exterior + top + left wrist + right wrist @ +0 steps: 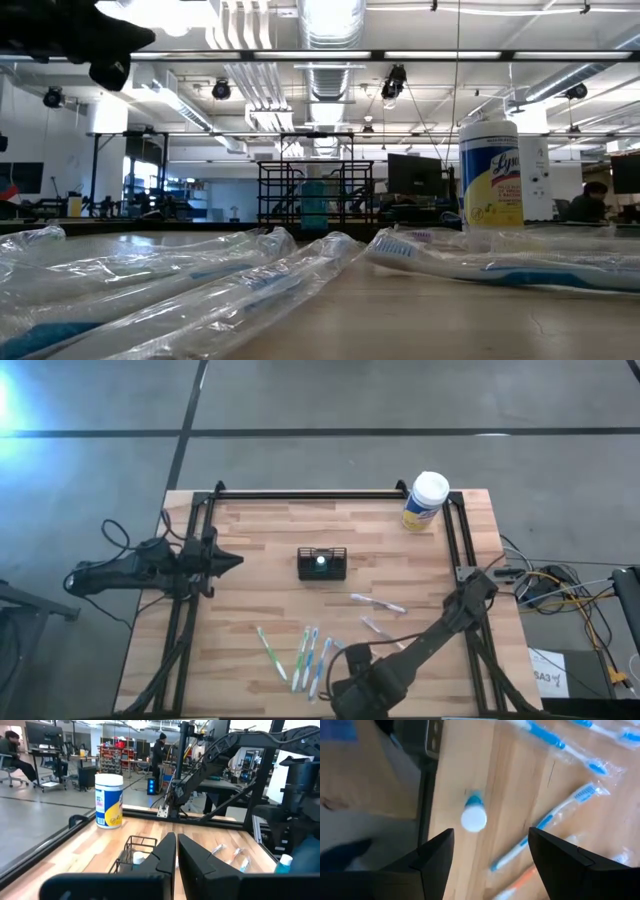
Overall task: Pick & Place toothbrushing station
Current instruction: Put the blue mouthwash in the wire organizer
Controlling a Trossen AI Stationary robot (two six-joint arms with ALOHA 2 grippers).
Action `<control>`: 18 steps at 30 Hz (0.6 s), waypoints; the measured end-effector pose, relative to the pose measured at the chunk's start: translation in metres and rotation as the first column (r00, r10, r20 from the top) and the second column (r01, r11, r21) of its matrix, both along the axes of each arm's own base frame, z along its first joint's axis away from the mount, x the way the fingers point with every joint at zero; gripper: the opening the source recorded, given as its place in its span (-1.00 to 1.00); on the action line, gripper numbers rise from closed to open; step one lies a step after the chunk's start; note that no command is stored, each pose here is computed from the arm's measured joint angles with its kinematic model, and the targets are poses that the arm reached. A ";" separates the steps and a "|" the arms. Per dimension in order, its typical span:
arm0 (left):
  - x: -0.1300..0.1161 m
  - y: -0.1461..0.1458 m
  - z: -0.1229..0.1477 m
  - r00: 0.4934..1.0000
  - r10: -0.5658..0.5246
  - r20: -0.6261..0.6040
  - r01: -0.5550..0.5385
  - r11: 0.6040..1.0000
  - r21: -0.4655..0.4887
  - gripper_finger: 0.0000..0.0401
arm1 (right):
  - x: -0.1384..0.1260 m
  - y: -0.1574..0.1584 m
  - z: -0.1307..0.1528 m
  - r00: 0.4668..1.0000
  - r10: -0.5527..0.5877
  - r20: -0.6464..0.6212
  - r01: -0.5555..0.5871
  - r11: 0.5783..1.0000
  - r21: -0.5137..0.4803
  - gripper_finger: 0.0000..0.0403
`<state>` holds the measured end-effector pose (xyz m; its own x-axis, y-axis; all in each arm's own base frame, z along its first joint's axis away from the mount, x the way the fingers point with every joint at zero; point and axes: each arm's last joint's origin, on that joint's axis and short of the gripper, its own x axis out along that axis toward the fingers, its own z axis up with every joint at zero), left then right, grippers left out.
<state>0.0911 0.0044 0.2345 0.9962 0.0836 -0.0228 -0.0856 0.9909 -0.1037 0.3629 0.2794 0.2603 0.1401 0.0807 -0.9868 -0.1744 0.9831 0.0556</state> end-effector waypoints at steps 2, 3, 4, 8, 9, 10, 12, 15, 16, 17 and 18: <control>0.000 0.000 -0.001 1.000 -0.008 -0.008 0.008 1.000 -0.001 -0.88 | 0.001 0.002 -0.005 1.000 0.019 0.002 -0.019 1.000 -0.002 0.22; 0.000 0.000 -0.001 1.000 -0.012 -0.008 0.012 1.000 -0.001 -0.88 | 0.003 0.003 -0.006 1.000 0.023 0.009 -0.023 1.000 0.002 0.21; 0.000 0.000 -0.001 1.000 -0.013 -0.008 0.013 1.000 -0.001 -0.88 | 0.004 0.003 -0.007 0.999 0.027 0.019 -0.027 1.000 0.007 0.20; 0.000 0.000 -0.001 1.000 -0.013 -0.008 0.013 1.000 -0.001 -0.88 | 0.007 0.004 -0.008 0.998 0.043 0.044 -0.043 0.999 0.015 0.15; 0.000 0.000 -0.001 1.000 -0.013 -0.008 0.013 1.000 -0.001 -0.88 | 0.007 0.004 -0.008 0.998 0.043 0.044 -0.044 0.999 0.015 0.14; 0.000 0.000 -0.001 1.000 -0.013 -0.008 0.013 1.000 -0.001 -0.88 | 0.006 0.005 -0.009 0.998 0.045 0.042 -0.045 0.999 0.015 0.13; 0.000 0.000 -0.001 1.000 -0.013 -0.008 0.013 1.000 -0.001 -0.88 | 0.007 0.005 -0.011 0.998 0.048 0.042 -0.048 0.999 0.015 0.12; 0.000 0.000 -0.001 1.000 -0.013 -0.008 0.013 1.000 -0.001 -0.88 | 0.007 0.006 -0.018 0.997 0.069 0.044 -0.069 0.998 0.012 0.11; 0.000 0.000 -0.001 1.000 -0.013 -0.008 0.013 1.000 -0.001 -0.88 | 0.008 0.007 -0.020 0.996 0.078 0.046 -0.079 0.997 0.013 0.11; 0.000 0.000 -0.001 1.000 -0.013 -0.008 0.013 1.000 -0.001 -0.88 | 0.008 0.007 -0.022 0.995 0.086 0.049 -0.087 0.996 0.014 0.11; 0.000 0.000 -0.001 1.000 -0.013 -0.008 0.013 1.000 -0.001 -0.88 | 0.008 0.008 -0.023 0.994 0.091 0.053 -0.092 0.996 0.016 0.11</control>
<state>0.0912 0.0040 0.2337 0.9970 0.0710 -0.0311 -0.0739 0.9918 -0.1044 0.3714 0.2870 0.2369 0.1827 0.1133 -0.9766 -0.2665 0.9619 0.0617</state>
